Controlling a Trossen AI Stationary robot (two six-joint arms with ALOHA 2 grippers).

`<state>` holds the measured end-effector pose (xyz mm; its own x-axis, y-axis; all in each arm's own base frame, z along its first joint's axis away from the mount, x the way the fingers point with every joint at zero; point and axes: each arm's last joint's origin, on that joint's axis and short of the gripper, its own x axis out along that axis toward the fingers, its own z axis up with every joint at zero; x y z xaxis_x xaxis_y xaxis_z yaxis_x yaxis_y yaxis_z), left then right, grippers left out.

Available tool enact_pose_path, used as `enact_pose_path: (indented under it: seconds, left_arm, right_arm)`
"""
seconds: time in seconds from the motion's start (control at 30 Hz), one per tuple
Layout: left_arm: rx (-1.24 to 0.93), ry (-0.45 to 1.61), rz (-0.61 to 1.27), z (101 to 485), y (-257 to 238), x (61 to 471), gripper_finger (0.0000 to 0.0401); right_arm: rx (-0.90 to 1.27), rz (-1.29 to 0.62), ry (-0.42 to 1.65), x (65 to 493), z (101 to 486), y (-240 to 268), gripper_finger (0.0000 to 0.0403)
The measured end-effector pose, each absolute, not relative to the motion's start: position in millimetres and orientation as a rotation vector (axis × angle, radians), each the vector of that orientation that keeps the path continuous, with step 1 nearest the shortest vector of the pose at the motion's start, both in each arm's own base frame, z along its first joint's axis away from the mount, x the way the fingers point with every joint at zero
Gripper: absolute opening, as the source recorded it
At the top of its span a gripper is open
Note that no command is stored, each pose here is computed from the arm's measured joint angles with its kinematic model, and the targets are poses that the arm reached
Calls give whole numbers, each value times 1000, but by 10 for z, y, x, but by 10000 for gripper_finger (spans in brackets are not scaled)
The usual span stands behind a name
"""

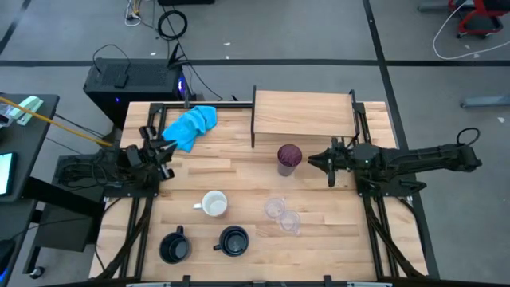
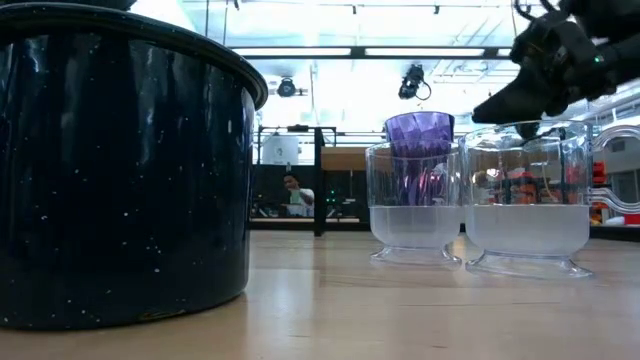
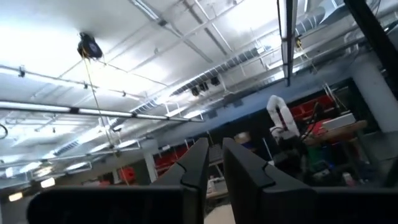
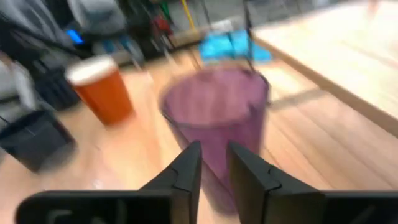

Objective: Stack small to large cups/mugs on shelf
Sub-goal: Put the violet cup on the shelf

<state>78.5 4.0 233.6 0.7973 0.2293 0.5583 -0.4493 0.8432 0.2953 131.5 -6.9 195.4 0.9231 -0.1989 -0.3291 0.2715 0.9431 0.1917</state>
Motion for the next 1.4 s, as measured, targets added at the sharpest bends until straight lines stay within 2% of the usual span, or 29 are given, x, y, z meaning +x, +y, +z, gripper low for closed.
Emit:
enact_pose_path:
  seconds: [0.23, 0.43, 0.63, 0.8, 0.97, 1.4]
  left_arm:
    - [506, -578, 420, 2404, 43, 743, 49]
    - [518, -607, 436, 2475, 44, 709, 41]
    - [499, -625, 436, 2490, 45, 698, 35]
    - [488, -629, 432, 2491, 44, 697, 35]
    - [468, -634, 425, 2491, 44, 696, 32]
    - [415, -658, 412, 2503, 45, 686, 27]
  right_arm:
    - [301, -311, 560, 1329, 2191, -70, 173]
    - [356, -331, 763, 1359, 2082, -58, 243]
    - [355, -355, 883, 1466, 1916, -57, 288]
    - [336, -383, 918, 1553, 1838, -64, 303]
    - [297, -384, 847, 1675, 1838, -28, 303]
    - [244, -414, 843, 1772, 1744, 134, 304]
